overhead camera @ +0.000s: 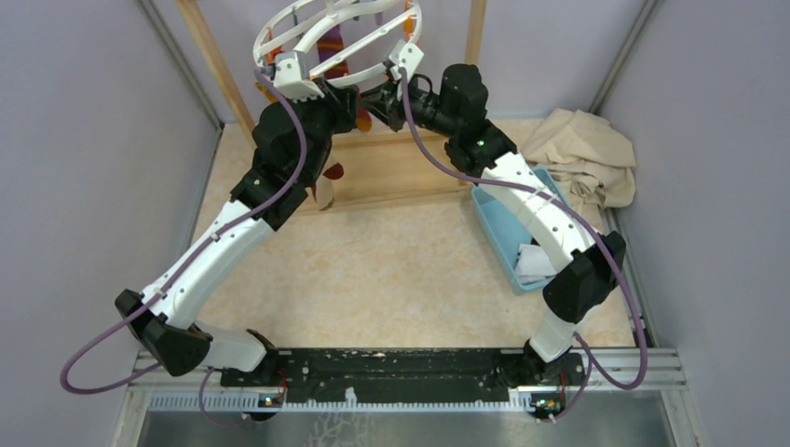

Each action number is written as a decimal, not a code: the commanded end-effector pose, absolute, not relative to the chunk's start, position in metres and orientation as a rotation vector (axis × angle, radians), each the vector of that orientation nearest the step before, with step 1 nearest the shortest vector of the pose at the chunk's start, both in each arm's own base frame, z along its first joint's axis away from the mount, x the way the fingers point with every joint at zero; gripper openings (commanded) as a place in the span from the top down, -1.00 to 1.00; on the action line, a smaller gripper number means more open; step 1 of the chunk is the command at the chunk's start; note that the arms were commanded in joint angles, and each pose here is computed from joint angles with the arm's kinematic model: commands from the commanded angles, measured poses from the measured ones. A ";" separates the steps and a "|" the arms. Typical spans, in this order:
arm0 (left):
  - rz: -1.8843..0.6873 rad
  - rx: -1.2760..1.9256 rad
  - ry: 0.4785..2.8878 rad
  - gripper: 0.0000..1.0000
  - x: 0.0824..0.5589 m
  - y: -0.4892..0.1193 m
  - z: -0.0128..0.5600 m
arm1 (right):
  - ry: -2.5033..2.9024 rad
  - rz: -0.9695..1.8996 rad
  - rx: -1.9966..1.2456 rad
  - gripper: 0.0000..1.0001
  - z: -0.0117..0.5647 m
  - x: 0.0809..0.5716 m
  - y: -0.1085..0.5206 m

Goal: Clip the socks to the hanger
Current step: Open the clamp at the hanger.

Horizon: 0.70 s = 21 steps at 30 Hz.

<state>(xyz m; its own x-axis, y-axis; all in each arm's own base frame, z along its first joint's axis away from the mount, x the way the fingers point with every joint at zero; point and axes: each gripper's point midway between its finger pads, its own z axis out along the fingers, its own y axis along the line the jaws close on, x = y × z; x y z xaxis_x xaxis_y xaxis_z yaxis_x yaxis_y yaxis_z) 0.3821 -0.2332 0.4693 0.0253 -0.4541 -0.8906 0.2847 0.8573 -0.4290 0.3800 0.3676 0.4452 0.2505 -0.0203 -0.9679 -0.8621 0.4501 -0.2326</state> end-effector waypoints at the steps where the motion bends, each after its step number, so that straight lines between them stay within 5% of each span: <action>1: -0.629 -0.137 1.339 0.65 0.375 -0.237 0.499 | 1.162 0.731 -0.969 1.00 0.449 0.370 0.376; 7: -0.631 -0.116 1.351 1.00 0.374 -0.240 0.495 | 1.171 0.734 -0.970 1.00 0.445 0.370 0.376; 13: -0.628 -0.105 1.356 1.00 0.375 -0.242 0.493 | 1.165 0.727 -0.960 0.99 0.448 0.369 0.374; 21: -0.638 -0.084 1.379 1.00 0.374 -0.245 0.487 | 1.172 0.672 -0.899 0.23 0.457 0.370 0.349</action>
<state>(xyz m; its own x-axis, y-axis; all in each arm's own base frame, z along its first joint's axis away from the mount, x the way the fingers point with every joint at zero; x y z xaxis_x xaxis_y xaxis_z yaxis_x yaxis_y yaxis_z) 0.3798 -0.2386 0.4703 0.0283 -0.4310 -0.9019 0.3137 0.8605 -0.4013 0.3804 0.3667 0.4319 0.2284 -0.0403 -0.9727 -0.8609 0.4582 -0.2211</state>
